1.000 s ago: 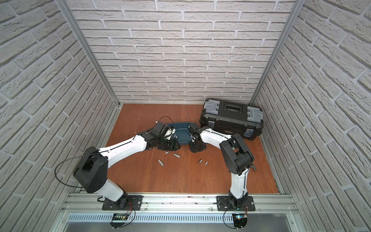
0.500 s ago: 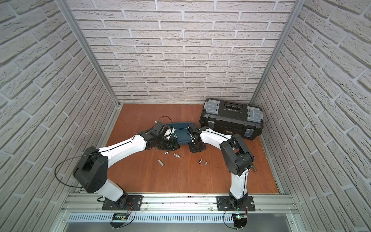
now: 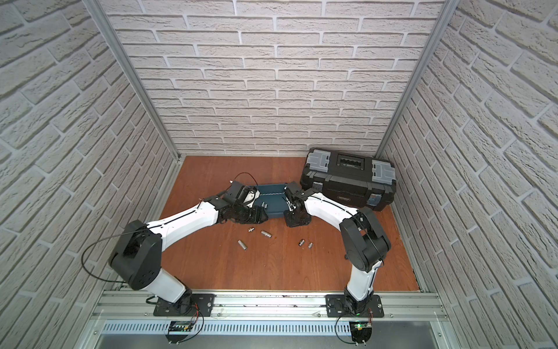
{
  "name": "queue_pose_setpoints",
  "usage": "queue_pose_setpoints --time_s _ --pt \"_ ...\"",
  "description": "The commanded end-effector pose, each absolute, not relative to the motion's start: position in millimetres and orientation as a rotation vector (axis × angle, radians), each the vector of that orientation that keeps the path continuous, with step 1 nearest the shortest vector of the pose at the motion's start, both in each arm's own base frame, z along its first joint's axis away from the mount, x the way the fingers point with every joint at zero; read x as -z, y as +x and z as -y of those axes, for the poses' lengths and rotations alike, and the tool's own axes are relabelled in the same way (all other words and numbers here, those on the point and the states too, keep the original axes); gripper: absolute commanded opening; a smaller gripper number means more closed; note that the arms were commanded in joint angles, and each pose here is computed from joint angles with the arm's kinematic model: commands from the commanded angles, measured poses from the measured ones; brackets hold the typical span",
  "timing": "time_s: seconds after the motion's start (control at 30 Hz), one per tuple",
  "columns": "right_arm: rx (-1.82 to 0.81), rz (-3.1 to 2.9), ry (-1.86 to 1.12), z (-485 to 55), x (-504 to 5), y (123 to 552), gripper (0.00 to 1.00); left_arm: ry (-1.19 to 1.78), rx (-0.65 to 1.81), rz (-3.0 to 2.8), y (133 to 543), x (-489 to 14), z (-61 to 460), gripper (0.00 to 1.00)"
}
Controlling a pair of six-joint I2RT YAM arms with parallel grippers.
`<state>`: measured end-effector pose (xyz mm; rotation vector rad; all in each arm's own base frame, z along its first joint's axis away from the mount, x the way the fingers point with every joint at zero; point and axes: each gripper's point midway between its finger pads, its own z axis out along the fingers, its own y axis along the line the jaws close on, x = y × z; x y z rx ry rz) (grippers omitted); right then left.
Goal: Put the socket on the desktop into the storage box
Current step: Pick up the socket head from the center of the board, then place the socket head in the storage box.
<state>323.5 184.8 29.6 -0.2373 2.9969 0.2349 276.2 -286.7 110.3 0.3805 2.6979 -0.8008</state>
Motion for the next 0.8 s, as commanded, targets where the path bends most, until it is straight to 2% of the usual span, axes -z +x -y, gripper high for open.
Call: queue_pose_setpoints --time_s 0.0,0.43,0.77 --pt "-0.244 -2.982 -0.273 -191.4 -30.2 326.4 0.34 0.382 0.794 -2.691 280.2 -108.4 285.1 0.65" --pt "-0.178 -2.997 -0.292 -190.4 -23.3 323.8 0.33 0.376 0.790 -2.688 280.8 -108.5 281.5 0.65" --pt "-0.175 -2.991 -0.304 -193.1 -28.1 322.3 0.22 0.364 0.787 -2.683 281.4 -108.7 278.9 0.65"
